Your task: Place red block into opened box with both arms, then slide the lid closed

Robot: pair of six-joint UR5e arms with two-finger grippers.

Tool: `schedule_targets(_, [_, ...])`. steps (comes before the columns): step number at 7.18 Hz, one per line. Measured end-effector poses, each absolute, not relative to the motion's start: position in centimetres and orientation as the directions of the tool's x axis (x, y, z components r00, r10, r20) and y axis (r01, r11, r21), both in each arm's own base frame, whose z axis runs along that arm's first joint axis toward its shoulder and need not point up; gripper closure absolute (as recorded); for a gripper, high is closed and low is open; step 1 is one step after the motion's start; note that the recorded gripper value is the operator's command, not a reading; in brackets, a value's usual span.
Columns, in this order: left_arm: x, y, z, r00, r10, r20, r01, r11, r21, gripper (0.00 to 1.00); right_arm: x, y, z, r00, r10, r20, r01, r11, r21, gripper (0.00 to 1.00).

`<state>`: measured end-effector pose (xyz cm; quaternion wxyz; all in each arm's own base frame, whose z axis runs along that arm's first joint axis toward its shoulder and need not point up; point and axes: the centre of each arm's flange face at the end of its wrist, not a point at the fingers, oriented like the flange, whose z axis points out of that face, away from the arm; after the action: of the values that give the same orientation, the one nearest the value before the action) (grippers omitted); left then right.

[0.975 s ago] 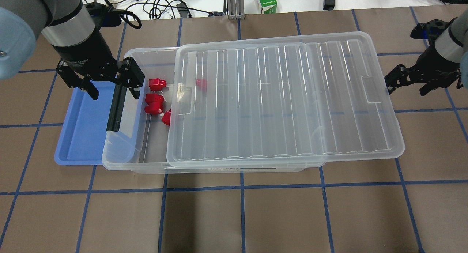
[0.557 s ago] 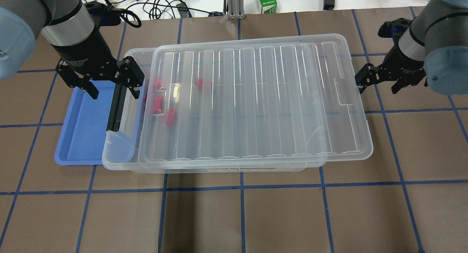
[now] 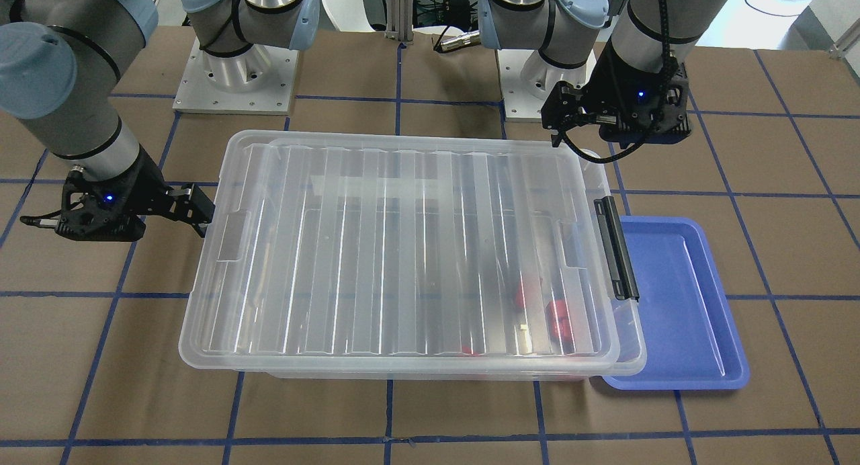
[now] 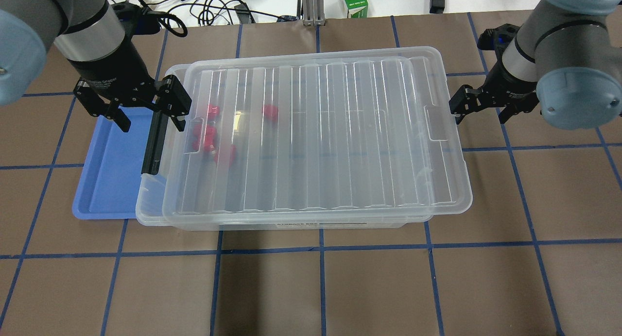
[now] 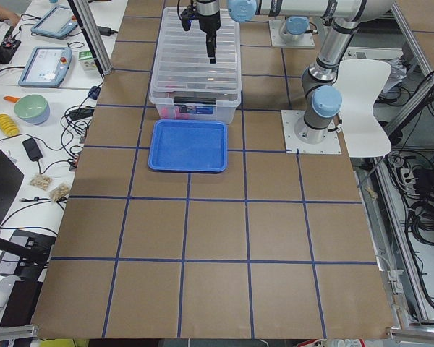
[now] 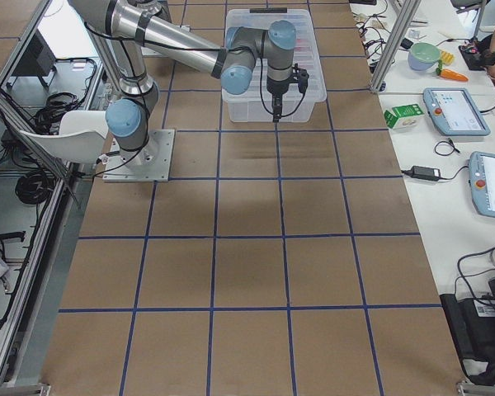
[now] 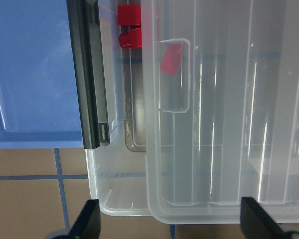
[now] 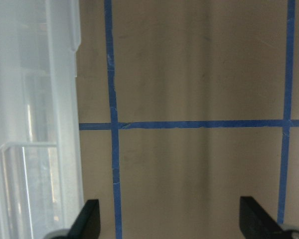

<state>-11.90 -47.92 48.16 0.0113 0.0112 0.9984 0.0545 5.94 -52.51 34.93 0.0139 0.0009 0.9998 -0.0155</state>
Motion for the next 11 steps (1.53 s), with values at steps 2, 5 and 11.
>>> schedule_targets(2, [-11.9,-47.9,48.2,-0.999,0.024,-0.021,0.021,0.994,0.109,0.00,7.4,-52.7,35.2,-1.000,-0.018,-0.022,-0.017,0.999,-0.045,0.00])
schedule_targets(5, [-11.9,-47.9,48.2,-0.999,0.024,-0.021,0.021,0.994,0.109,0.00,7.1,-53.8,38.2,-1.000,-0.023,-0.004,-0.023,0.996,-0.088,0.00])
schedule_targets(11, [-11.9,-48.2,48.7,-1.000,0.020,-0.018,0.018,0.996,0.093,0.00,10.0,-48.7,50.2,-0.999,0.049,-0.003,0.049,0.998,-0.048,0.00])
